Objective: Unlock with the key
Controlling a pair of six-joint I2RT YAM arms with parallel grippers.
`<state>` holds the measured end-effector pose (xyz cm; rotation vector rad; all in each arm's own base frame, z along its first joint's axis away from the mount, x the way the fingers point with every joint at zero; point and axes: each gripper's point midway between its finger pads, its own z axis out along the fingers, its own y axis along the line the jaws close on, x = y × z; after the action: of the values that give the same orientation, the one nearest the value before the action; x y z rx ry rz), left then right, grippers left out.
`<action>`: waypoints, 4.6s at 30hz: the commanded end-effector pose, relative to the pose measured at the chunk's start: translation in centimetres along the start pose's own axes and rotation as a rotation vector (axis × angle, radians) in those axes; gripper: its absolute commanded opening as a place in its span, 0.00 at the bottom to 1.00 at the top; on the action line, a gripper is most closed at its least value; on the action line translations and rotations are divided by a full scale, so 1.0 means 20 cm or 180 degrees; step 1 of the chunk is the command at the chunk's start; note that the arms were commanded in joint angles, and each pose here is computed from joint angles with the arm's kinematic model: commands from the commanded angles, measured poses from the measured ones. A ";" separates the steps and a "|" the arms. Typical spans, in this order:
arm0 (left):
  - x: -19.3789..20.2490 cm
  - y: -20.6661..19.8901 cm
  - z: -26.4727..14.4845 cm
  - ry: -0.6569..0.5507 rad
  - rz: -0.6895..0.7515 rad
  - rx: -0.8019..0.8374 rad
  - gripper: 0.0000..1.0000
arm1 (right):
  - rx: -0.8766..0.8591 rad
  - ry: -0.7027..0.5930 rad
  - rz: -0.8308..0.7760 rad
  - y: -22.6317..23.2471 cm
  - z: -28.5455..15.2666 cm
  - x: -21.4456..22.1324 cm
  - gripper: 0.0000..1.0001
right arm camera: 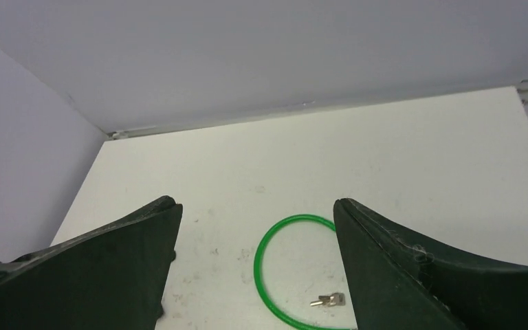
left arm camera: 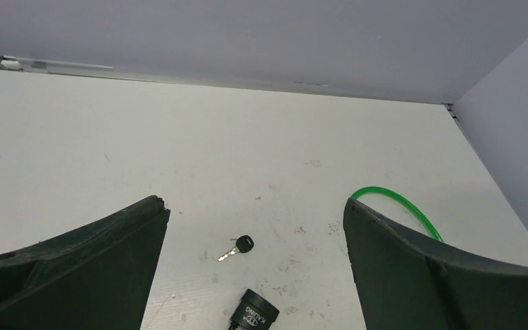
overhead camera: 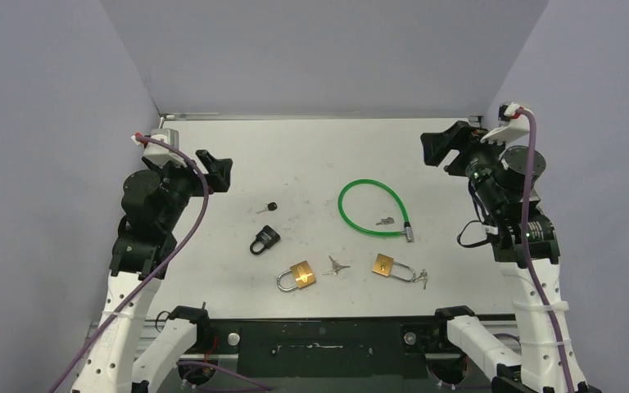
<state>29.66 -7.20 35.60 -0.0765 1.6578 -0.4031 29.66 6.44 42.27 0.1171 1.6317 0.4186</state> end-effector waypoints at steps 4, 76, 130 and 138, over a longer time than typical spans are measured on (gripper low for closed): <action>0.08 0.03 0.08 -0.0208 -0.0145 0.0065 0.97 | -0.0021 0.0500 0.0358 -0.05 0.11 0.33 0.83; 0.35 0.44 0.08 0.0170 -0.0394 -0.1380 0.97 | -0.1031 0.2904 -0.1918 0.94 1.01 2.57 0.36; 0.38 0.35 0.11 0.0279 -0.0407 -0.1033 0.97 | -0.0661 0.3190 -0.1771 0.66 0.51 2.24 0.10; 0.71 0.19 0.27 0.1053 -0.1079 -0.0571 0.88 | -0.0902 0.2677 -0.1247 0.72 0.41 2.06 0.10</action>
<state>32.62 -4.60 20.80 -0.4554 1.9640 -0.2755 29.54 32.83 2.90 -0.8034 2.4971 0.2488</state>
